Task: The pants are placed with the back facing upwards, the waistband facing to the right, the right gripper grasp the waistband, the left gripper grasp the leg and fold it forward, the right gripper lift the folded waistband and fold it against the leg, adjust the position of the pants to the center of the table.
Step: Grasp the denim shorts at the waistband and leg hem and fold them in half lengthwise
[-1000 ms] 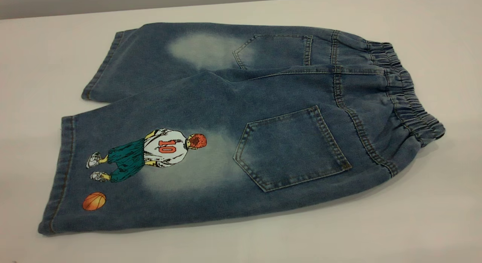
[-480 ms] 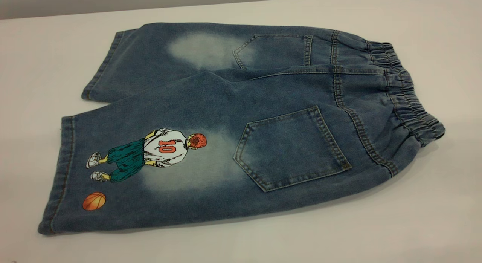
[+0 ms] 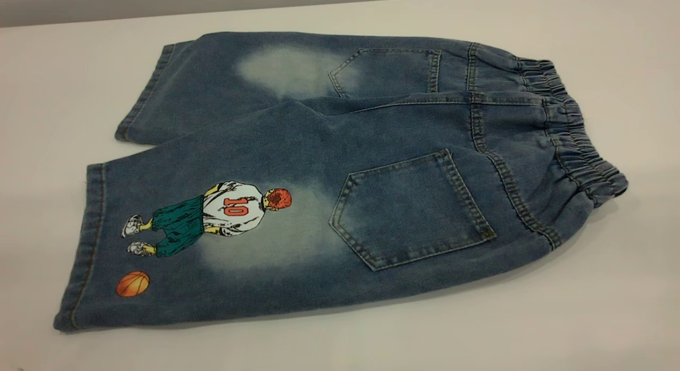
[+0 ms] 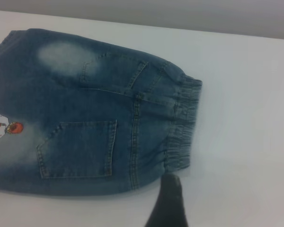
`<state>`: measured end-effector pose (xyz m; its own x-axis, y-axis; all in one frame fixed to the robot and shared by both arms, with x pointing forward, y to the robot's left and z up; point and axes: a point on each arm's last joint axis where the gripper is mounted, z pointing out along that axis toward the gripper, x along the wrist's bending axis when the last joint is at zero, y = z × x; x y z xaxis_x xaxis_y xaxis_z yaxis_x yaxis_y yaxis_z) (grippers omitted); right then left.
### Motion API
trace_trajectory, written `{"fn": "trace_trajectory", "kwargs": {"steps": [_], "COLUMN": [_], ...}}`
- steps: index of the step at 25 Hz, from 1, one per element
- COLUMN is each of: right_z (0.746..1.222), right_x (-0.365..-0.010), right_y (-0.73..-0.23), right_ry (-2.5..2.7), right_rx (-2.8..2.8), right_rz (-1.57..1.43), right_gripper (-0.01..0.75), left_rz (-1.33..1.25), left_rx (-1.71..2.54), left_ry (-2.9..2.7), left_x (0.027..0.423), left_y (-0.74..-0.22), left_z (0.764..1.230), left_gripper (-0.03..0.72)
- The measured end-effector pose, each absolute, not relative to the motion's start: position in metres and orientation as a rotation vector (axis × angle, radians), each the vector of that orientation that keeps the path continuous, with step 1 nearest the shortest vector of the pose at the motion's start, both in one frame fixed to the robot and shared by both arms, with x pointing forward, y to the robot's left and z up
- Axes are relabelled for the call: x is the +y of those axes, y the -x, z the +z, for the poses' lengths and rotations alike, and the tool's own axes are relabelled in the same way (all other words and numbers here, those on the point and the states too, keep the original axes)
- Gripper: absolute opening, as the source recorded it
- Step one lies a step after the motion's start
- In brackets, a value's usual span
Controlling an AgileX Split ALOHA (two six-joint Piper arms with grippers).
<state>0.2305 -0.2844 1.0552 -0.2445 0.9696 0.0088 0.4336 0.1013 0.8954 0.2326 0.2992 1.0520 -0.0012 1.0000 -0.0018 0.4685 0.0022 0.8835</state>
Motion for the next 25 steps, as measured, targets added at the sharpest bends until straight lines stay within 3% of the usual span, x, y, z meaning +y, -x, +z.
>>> {"fn": "trace_trajectory", "kwargs": {"steps": [16, 25], "right_z": [1.056, 1.093], "right_x": [-0.285, -0.283], "right_y": [-0.231, -0.238], "right_ry": [-1.383, -1.379], "right_rx": [1.749, 1.646], "right_rz": [1.101, 1.207], "right_gripper": [0.529, 0.529], "left_rz": [0.893, 0.833], "left_rx": [1.560, 1.569], "left_ry": [-1.585, -1.615], "left_x": [0.299, 0.298], "left_y": [-0.237, -0.265], "left_z": [1.052, 1.082], "left_gripper": [0.477, 0.477]}}
